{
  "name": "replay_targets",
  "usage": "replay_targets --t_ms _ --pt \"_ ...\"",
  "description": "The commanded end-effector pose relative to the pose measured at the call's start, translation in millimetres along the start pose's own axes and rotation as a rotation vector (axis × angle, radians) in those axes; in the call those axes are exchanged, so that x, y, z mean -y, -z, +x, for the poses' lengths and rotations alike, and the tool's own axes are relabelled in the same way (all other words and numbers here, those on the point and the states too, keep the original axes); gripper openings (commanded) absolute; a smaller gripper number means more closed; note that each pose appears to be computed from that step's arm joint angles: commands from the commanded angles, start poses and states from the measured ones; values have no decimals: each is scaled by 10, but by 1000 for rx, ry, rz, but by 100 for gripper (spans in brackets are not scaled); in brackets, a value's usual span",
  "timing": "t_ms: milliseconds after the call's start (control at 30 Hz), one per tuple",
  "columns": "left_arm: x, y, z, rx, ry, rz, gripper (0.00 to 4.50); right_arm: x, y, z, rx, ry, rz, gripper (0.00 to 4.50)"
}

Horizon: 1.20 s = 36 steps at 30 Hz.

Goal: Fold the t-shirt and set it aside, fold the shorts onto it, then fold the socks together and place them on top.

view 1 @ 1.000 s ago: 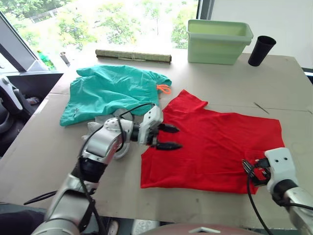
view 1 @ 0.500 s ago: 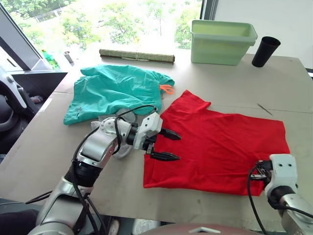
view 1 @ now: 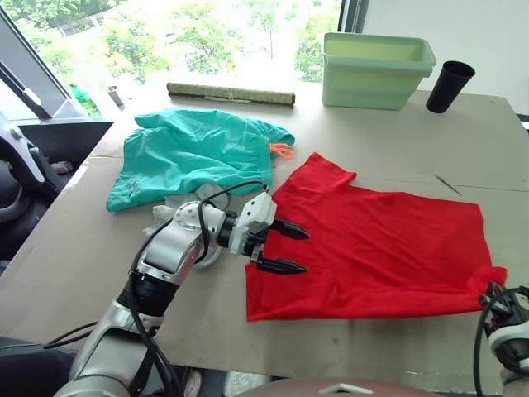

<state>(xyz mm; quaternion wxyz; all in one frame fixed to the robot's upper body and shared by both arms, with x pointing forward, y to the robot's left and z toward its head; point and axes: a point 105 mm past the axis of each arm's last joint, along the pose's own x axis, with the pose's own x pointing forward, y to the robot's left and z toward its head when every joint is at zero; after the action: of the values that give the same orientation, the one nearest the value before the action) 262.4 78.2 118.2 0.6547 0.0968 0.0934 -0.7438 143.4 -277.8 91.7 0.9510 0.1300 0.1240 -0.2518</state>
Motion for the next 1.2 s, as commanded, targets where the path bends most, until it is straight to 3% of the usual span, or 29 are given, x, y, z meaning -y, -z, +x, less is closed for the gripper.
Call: replay_targets --t_ms 33,133,233,333,400,467,633,667,700,833,933,1000,1133,1200 --pt "15 4 3 14 3 21 383 239 10 -81 -30 128 -80 10" --pt "27 37 -1 12 2 12 383 303 62 -143 -100 141 -175 86" --pt "29 70 -13 7 -4 4 383 307 96 -225 -163 102 -254 215" --pt "21 86 -22 7 -18 1 383 406 -21 -302 -190 46 -492 362" --pt "-3 89 -23 15 -35 -13 383 396 -247 -299 -117 -6 -629 362" --pt "-71 48 -26 52 -73 -58 383 222 -328 -302 -81 -159 -716 362" --pt "-549 -65 -132 126 -321 -181 383 -290 -360 -361 7 -567 -764 362" --pt "-659 -71 -171 131 -378 -206 383 -318 -341 -331 -1 -605 -754 418" --pt "-731 -74 -202 133 -413 -219 383 -338 -316 -302 -10 -635 -757 447" --pt "-829 -139 -261 123 -441 -190 383 -459 -198 -141 -16 -738 -806 447" --pt "-842 -179 -287 121 -452 -184 383 -817 169 -342 -107 -1025 -865 447" --pt "-793 -177 -284 110 -439 -180 383 -1018 306 -394 -105 -1118 -861 447" --pt "-731 -158 -286 89 -425 -175 383 -1296 439 -338 -69 -1165 -856 447" --pt "-699 -165 -284 85 -423 -176 383 -1373 618 -304 -59 -1229 -990 447"
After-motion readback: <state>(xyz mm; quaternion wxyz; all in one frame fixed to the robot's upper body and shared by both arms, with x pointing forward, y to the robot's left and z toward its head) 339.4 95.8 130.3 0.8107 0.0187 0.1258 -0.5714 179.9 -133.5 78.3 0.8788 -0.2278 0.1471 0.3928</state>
